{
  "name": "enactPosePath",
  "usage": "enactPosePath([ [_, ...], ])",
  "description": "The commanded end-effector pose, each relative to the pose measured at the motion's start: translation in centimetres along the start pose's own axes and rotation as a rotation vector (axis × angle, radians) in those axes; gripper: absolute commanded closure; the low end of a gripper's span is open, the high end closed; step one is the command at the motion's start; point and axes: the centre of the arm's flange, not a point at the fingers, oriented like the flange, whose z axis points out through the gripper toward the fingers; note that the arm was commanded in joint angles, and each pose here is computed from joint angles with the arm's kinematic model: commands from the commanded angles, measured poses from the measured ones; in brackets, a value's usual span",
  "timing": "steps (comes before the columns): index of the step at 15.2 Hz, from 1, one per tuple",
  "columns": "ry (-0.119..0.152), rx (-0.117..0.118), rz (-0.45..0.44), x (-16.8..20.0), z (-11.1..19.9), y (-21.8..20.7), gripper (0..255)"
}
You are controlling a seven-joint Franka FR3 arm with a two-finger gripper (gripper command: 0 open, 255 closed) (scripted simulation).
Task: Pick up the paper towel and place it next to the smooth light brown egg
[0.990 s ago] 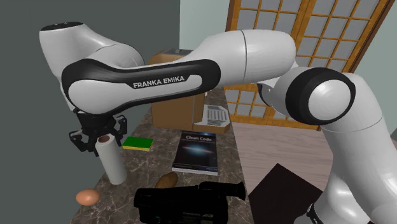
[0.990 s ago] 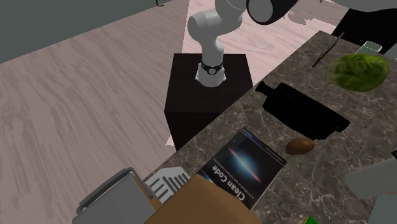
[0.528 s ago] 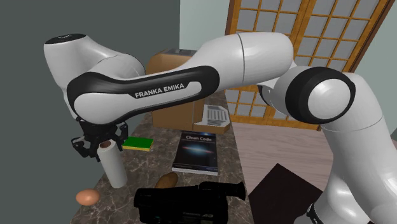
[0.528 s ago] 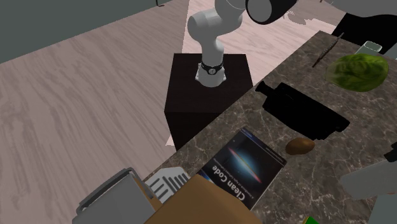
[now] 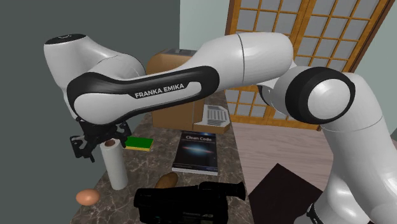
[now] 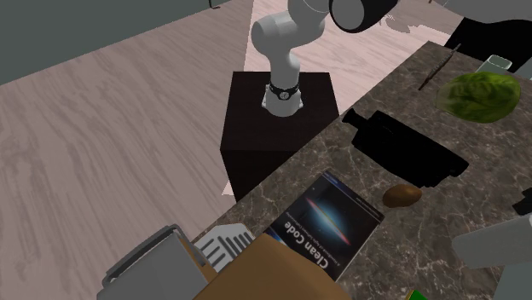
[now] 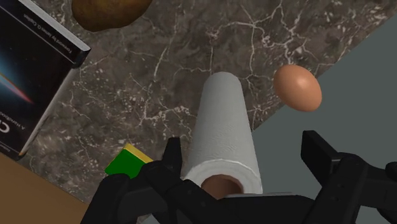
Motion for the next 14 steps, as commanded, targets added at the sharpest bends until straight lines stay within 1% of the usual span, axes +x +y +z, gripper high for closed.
enactPosePath([
  [1,0.0,0.0,0.0,0.0,0.0,0.0,0],
  [2,0.0,0.0,0.0,0.0,0.0,0.0,0],
  [6,0.0,0.0,0.0,0.0,-5.0,0.0,0],
  [14,0.0,0.0,0.0,0.0,-5.0,0.0,0],
])
